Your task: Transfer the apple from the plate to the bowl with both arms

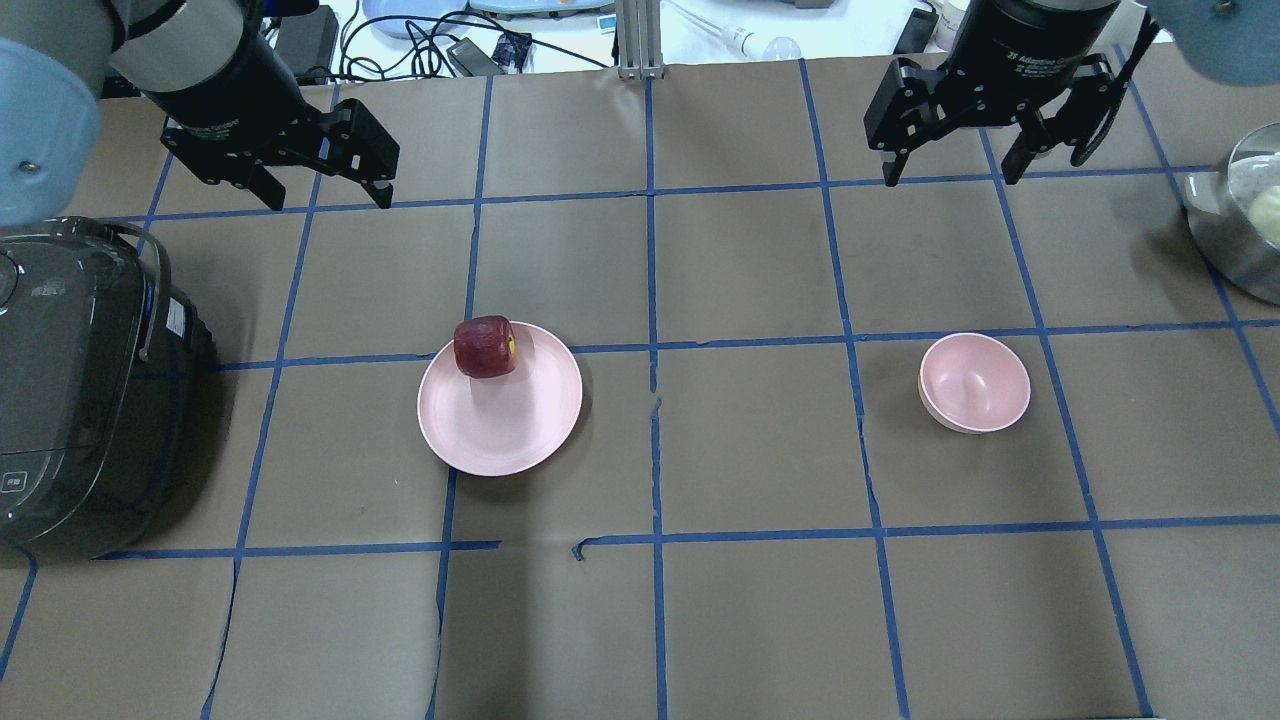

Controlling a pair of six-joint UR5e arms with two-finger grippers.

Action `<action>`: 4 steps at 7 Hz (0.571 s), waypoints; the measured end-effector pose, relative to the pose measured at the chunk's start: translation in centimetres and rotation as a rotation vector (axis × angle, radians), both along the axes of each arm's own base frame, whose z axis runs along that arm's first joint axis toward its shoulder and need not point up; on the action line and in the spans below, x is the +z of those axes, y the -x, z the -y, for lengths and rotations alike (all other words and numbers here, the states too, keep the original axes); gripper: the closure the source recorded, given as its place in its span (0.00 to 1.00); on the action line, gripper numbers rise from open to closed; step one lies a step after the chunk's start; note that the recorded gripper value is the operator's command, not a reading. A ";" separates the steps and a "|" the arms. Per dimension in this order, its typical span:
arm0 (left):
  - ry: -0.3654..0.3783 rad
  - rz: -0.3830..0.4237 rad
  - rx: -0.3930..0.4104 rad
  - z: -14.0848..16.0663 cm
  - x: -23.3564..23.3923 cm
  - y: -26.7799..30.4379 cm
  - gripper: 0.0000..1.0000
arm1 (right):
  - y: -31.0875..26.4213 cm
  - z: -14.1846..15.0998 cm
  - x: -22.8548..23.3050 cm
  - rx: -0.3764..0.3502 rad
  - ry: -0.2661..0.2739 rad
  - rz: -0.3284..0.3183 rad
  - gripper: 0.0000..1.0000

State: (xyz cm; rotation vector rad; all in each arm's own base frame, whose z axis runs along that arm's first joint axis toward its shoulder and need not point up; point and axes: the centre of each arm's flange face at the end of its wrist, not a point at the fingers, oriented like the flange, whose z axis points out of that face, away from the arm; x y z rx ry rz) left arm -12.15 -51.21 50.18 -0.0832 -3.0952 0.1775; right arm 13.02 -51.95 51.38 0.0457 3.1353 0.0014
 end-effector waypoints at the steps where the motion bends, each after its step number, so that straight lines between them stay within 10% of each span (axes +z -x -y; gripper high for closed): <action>1: -0.002 0.001 0.000 0.0 -0.1 0.0 0.00 | 0.0 0.0 0.0 0.001 0.000 -0.001 0.00; 4: 0.002 0.011 0.004 0.1 0.1 -0.1 0.00 | 0.0 0.0 0.0 0.004 -0.001 -0.001 0.00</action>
